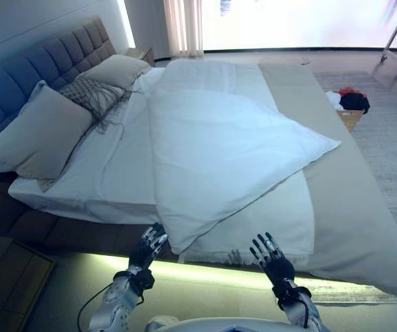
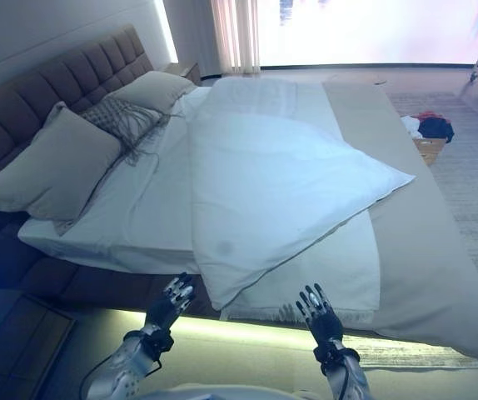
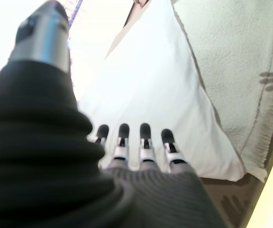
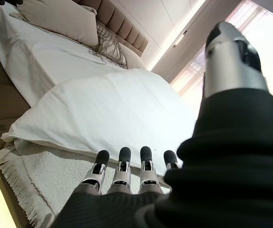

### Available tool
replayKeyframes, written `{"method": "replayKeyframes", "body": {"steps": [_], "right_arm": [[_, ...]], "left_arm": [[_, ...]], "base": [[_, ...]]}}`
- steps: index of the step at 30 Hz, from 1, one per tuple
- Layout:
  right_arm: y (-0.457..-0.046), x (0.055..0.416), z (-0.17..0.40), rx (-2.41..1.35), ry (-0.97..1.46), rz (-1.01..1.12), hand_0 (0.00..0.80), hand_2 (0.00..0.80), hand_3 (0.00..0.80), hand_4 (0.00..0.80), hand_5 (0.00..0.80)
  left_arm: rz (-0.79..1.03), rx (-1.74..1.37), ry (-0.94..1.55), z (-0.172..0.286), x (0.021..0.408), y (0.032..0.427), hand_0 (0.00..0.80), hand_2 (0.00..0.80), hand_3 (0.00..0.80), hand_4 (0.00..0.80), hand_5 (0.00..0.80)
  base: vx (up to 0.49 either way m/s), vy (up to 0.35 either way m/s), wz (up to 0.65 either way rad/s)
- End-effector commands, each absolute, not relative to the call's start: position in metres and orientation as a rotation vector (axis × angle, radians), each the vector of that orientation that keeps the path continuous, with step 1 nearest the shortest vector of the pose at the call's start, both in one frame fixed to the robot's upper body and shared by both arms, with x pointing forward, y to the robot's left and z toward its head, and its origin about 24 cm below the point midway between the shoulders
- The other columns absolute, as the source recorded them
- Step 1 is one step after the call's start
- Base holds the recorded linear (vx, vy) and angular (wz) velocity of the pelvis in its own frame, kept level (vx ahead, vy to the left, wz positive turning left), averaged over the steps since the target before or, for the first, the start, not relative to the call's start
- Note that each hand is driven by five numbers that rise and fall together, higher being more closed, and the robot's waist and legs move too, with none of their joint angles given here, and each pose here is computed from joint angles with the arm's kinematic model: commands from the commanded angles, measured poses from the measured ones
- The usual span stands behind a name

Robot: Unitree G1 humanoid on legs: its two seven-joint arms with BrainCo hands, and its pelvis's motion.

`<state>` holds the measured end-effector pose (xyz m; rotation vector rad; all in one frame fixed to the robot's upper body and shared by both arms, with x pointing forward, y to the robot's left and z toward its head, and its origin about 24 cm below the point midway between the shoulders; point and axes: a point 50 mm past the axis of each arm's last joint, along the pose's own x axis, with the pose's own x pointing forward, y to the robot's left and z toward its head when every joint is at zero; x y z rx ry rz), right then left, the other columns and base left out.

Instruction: Make the bed neatly

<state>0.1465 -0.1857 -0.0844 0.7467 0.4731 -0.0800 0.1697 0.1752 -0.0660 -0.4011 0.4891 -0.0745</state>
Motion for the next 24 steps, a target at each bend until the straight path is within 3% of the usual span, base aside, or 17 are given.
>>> {"method": "replayKeyframes", "body": {"steps": [1, 24], "right_arm": [[-0.177, 0.165, -0.067, 0.767, 0.369, -0.015, 0.0, 0.0, 0.0, 0.0, 0.0], [-0.198, 0.16, -0.064, 0.723, 0.374, -0.015, 0.0, 0.0, 0.0, 0.0, 0.0]], "left_arm": [[-0.098, -0.369, 0.311, -0.033, 0.188, 0.187, 0.0, 0.0, 0.0, 0.0, 0.0], [-0.088, -0.392, 0.262, -0.025, 0.193, 0.191, 0.0, 0.0, 0.0, 0.0, 0.0]], "base": [[0.0, 0.0, 0.0], [-0.013, -0.018, 0.01]]}}
